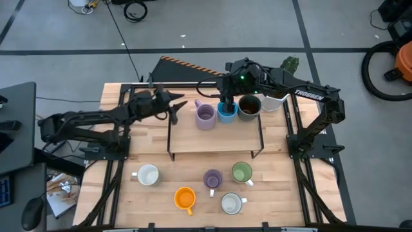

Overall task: Place coffee mugs
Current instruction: Put the purple mug on the shelf

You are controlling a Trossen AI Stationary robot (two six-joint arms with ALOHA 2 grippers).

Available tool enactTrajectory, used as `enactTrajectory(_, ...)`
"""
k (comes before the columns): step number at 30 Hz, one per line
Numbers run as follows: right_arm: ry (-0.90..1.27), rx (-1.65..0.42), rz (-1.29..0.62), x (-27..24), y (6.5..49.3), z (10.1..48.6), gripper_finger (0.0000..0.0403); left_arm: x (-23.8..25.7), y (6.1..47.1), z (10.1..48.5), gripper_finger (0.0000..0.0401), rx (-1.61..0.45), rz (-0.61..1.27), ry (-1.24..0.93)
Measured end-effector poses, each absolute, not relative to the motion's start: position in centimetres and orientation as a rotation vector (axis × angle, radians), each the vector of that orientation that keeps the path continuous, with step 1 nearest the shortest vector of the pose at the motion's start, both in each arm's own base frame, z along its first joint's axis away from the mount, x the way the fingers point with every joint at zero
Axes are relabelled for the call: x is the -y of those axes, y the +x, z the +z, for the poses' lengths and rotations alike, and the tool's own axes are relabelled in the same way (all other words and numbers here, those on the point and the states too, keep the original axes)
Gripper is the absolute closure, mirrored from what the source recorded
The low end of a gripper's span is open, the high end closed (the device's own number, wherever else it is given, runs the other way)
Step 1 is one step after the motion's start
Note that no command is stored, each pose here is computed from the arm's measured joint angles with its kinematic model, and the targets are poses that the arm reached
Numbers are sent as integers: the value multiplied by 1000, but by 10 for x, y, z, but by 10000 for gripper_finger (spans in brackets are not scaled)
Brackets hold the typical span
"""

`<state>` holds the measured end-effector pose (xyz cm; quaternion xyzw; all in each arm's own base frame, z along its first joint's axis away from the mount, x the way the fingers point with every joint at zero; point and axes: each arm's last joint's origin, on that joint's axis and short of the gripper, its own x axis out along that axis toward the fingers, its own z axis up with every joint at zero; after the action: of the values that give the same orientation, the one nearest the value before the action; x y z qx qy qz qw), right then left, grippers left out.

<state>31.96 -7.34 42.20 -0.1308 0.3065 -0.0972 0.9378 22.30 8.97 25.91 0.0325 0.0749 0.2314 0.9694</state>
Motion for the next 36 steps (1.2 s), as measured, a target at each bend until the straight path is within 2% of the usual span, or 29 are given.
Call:
enactTrajectory(12,-264,-626,-199,73,320,422,222,-106,243,239,241,-123,438,29)
enactTrajectory(36,-254,-623,-194,73,320,422,222,-113,261,225,241,-40,446,4)
